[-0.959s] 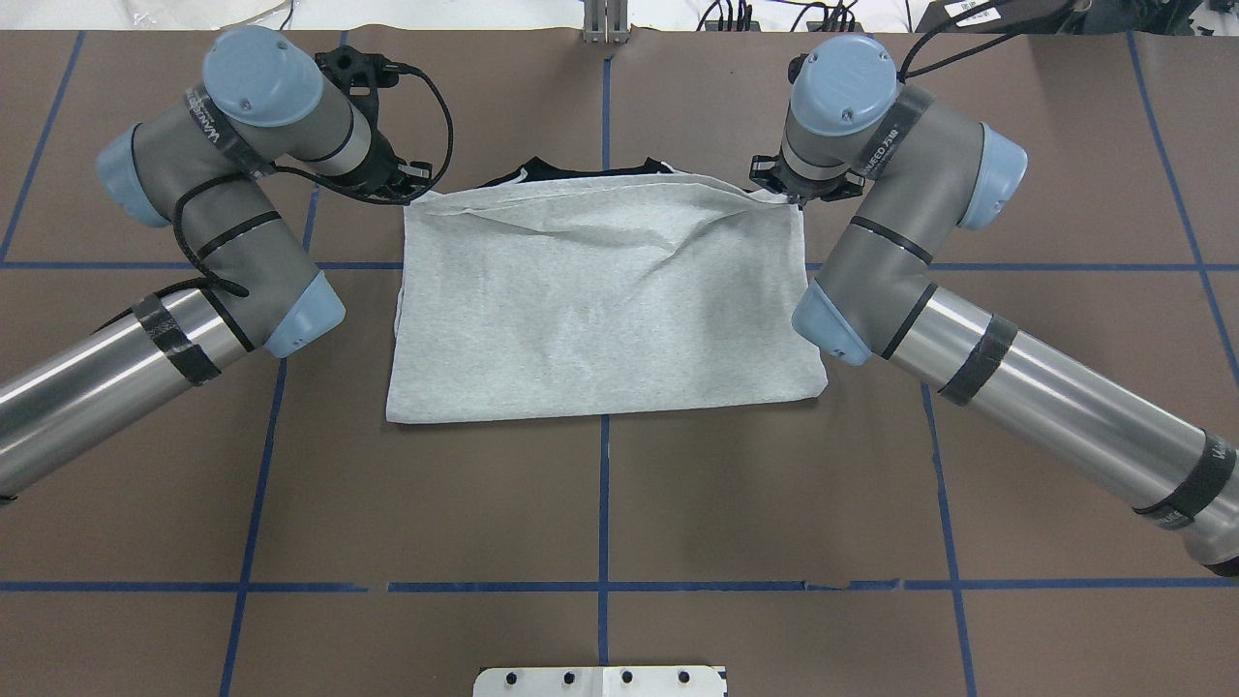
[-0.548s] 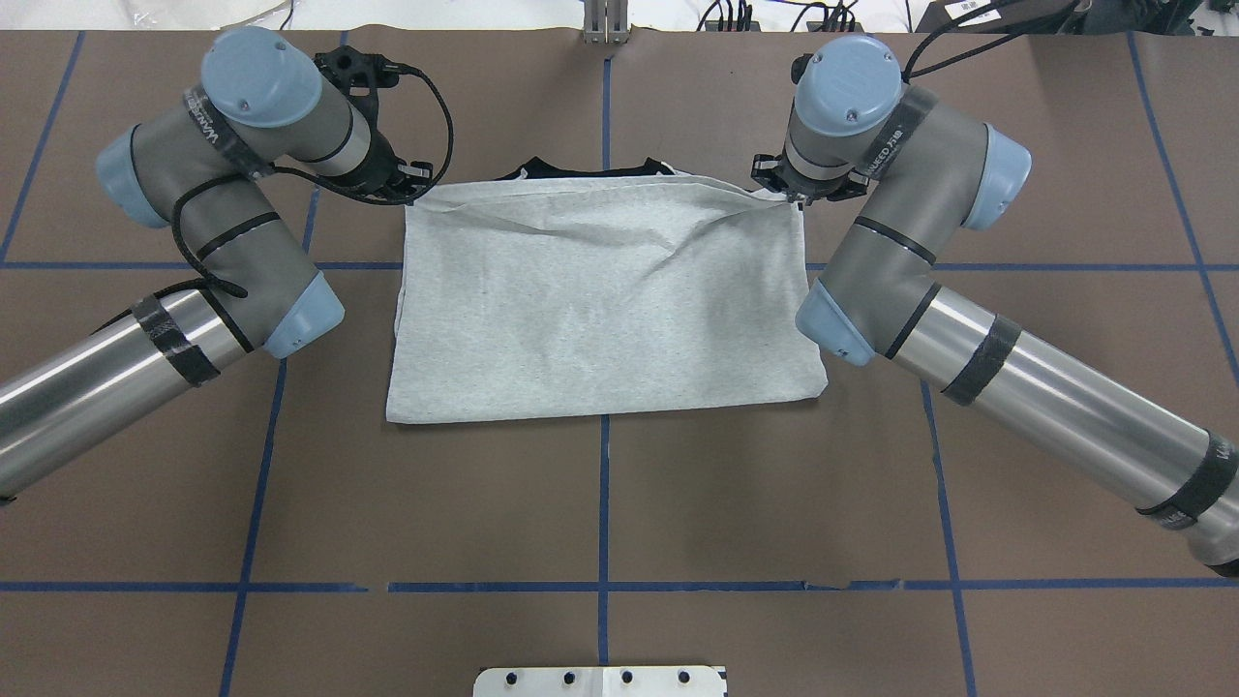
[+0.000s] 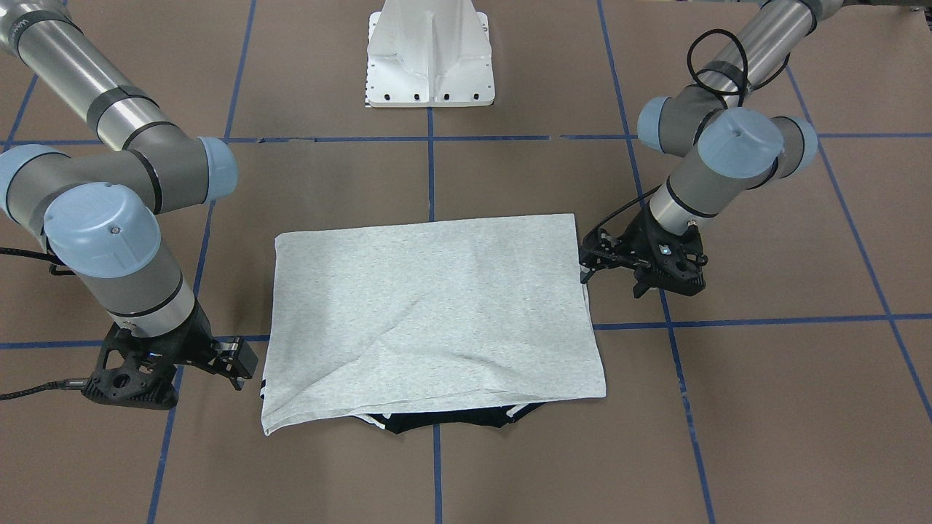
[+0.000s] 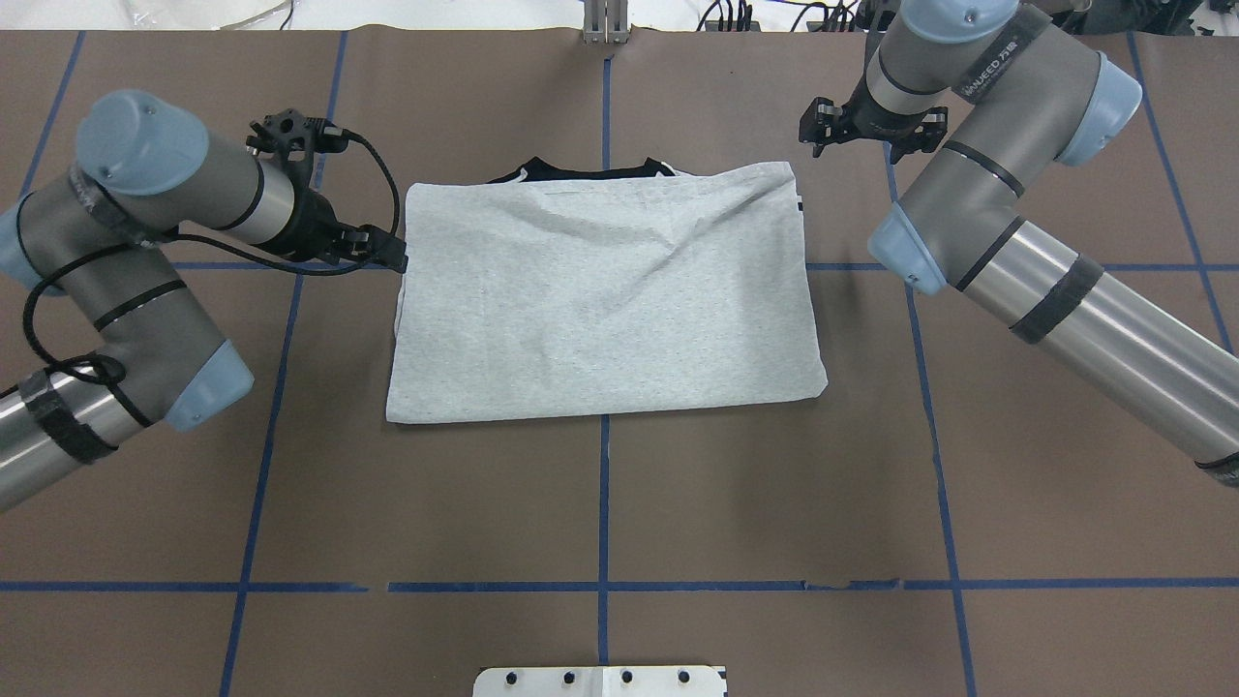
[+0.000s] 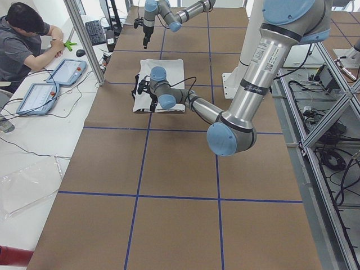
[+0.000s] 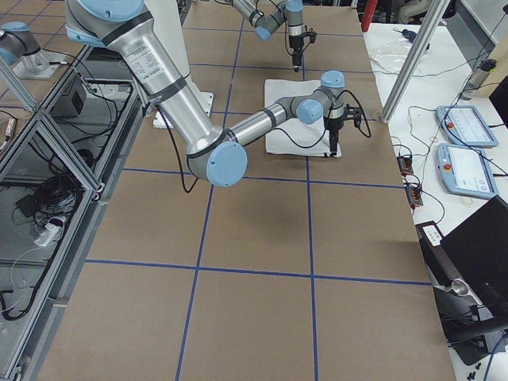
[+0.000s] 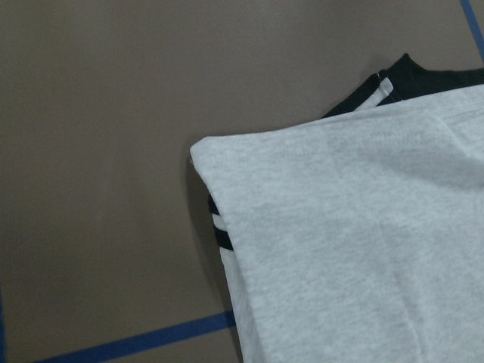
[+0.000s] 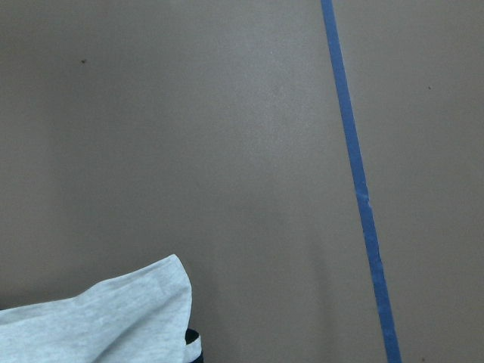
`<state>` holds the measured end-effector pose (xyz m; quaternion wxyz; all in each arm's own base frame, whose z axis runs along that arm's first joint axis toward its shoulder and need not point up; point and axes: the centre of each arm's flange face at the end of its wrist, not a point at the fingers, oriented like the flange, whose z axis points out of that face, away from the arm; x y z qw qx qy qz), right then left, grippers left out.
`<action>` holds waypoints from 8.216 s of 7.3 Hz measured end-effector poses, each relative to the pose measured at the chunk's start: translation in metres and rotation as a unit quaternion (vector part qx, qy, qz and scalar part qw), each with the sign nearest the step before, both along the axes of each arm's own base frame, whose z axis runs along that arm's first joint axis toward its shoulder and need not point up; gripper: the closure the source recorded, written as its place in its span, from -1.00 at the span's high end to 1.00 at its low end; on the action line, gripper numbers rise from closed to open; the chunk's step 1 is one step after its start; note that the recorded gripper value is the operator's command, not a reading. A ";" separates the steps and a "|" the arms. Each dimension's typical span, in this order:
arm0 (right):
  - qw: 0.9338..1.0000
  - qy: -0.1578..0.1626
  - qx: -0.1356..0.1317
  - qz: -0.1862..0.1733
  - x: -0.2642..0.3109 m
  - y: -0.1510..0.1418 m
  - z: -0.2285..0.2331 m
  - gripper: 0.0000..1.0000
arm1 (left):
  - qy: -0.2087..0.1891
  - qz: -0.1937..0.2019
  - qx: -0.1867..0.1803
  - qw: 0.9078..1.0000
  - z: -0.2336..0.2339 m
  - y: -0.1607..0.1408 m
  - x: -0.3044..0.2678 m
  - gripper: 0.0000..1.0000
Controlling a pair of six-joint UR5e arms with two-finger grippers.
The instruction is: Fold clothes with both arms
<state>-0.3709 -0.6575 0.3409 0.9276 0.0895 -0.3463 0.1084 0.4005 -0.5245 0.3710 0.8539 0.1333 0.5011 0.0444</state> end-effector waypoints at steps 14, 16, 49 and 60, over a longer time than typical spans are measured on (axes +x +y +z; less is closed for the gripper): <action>1.000 -0.009 0.005 0.005 0.001 0.001 -0.005 1.00 | 0.058 0.050 -0.052 0.996 0.025 0.108 0.054 -1.00; 1.000 -0.009 0.006 0.005 0.001 0.001 -0.006 1.00 | 0.060 0.052 -0.050 0.996 0.026 0.119 0.038 -1.00; 0.983 -0.122 0.036 0.135 -0.282 0.059 -0.129 -1.00 | -0.092 -0.011 0.101 0.991 0.040 -0.202 -0.109 1.00; 0.991 -0.083 0.042 0.095 -0.161 0.249 -0.050 1.00 | -0.092 -0.011 0.100 0.991 0.042 -0.202 -0.110 1.00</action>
